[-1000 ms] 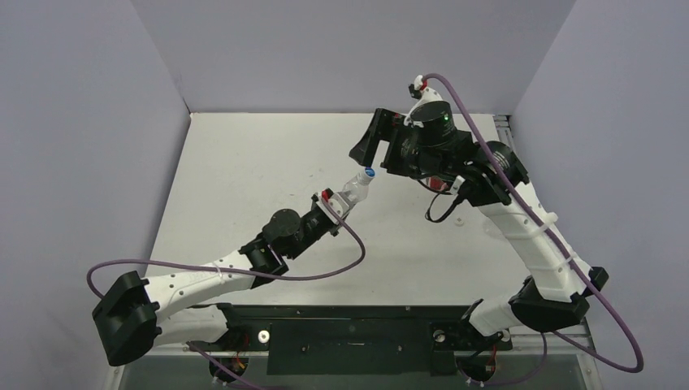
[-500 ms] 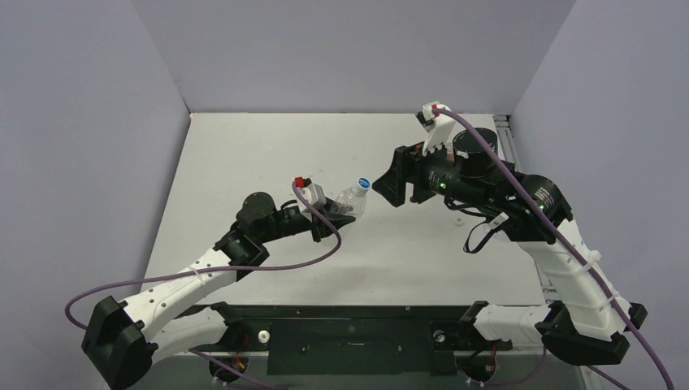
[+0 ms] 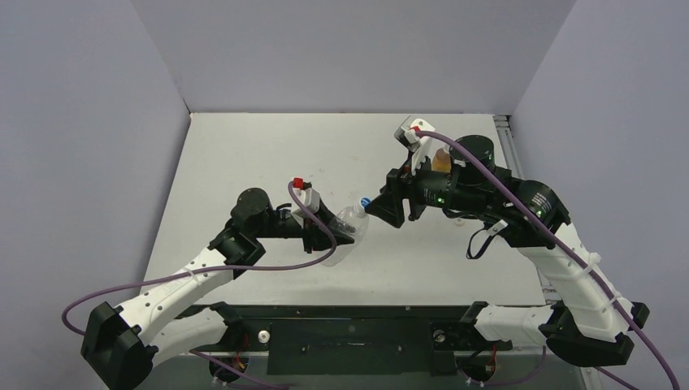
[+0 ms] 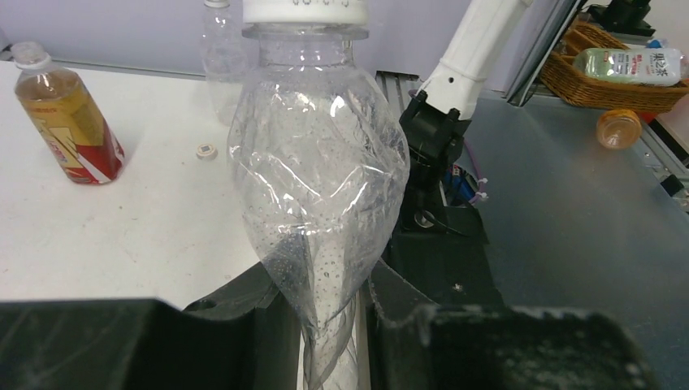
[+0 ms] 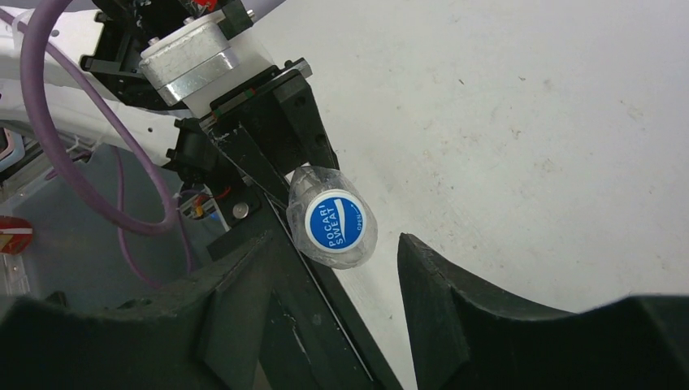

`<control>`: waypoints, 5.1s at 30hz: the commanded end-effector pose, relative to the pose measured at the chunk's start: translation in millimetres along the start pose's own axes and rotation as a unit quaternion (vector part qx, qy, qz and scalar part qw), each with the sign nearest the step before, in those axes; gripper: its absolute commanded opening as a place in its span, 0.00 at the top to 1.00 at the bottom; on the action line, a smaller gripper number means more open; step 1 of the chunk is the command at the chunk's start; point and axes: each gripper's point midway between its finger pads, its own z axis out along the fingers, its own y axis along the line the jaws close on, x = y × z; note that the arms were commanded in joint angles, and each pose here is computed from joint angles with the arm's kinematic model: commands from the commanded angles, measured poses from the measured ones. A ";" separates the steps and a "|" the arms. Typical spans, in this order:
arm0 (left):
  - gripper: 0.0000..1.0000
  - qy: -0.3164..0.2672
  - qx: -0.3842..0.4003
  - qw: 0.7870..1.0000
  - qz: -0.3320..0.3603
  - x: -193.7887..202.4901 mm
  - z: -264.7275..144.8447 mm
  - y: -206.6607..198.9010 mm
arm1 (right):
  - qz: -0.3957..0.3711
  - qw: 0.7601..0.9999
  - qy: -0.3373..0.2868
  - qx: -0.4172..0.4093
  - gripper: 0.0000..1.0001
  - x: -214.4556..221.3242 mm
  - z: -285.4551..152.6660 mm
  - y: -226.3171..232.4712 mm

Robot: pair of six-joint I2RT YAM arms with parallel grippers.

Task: Screw on the bottle caps
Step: Screw the bottle cap onto the plastic bottle.

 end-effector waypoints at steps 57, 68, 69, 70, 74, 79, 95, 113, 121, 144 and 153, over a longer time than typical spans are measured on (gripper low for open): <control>1.00 -0.106 -0.406 0.888 0.189 -56.6 -3.1 85.3 | 0.274 0.920 -0.010 0.278 0.44 -1.0 102.0 -77.4; 1.00 -0.066 -0.331 0.934 0.112 -20.6 -6.1 88.2 | 0.222 0.947 -0.070 0.220 0.20 -37.4 47.4 -54.8; 1.00 -0.048 -0.295 0.948 0.108 -12.6 0.5 80.3 | 0.206 0.952 -0.071 0.213 0.20 -39.3 43.6 -52.8; 1.00 -0.046 -0.288 0.951 0.105 -14.4 0.8 80.4 | 0.196 0.957 -0.074 0.202 0.20 -40.7 36.3 -48.7; 1.00 -0.019 -0.201 0.975 0.093 -5.9 10.1 55.0 | 0.116 0.974 -0.052 0.188 0.21 -34.5 16.2 -44.6; 1.00 -0.002 -0.095 0.993 0.068 -4.1 11.2 20.4 | 0.042 0.994 -0.003 0.101 0.37 -11.5 10.3 -19.1; 1.00 0.015 0.055 0.998 0.017 -6.6 -6.2 -29.5 | -0.006 0.998 0.057 -0.042 0.50 22.4 1.6 26.8; 1.00 0.010 0.064 0.998 0.020 -11.1 -7.2 -33.9 | -0.015 0.996 0.086 -0.028 0.70 28.6 13.2 23.6; 1.00 -0.030 -0.049 0.996 0.062 -30.5 -5.2 3.5 | 0.041 0.995 0.090 0.008 0.87 34.1 30.1 14.9; 1.00 -0.096 -0.469 0.854 0.202 -66.2 -9.0 87.8 | 0.303 0.923 0.044 0.235 0.80 24.4 115.4 -66.5; 1.00 -0.016 -0.390 0.903 0.180 -20.2 2.5 82.4 | 0.263 0.934 -0.054 0.234 0.17 -37.2 56.3 -65.9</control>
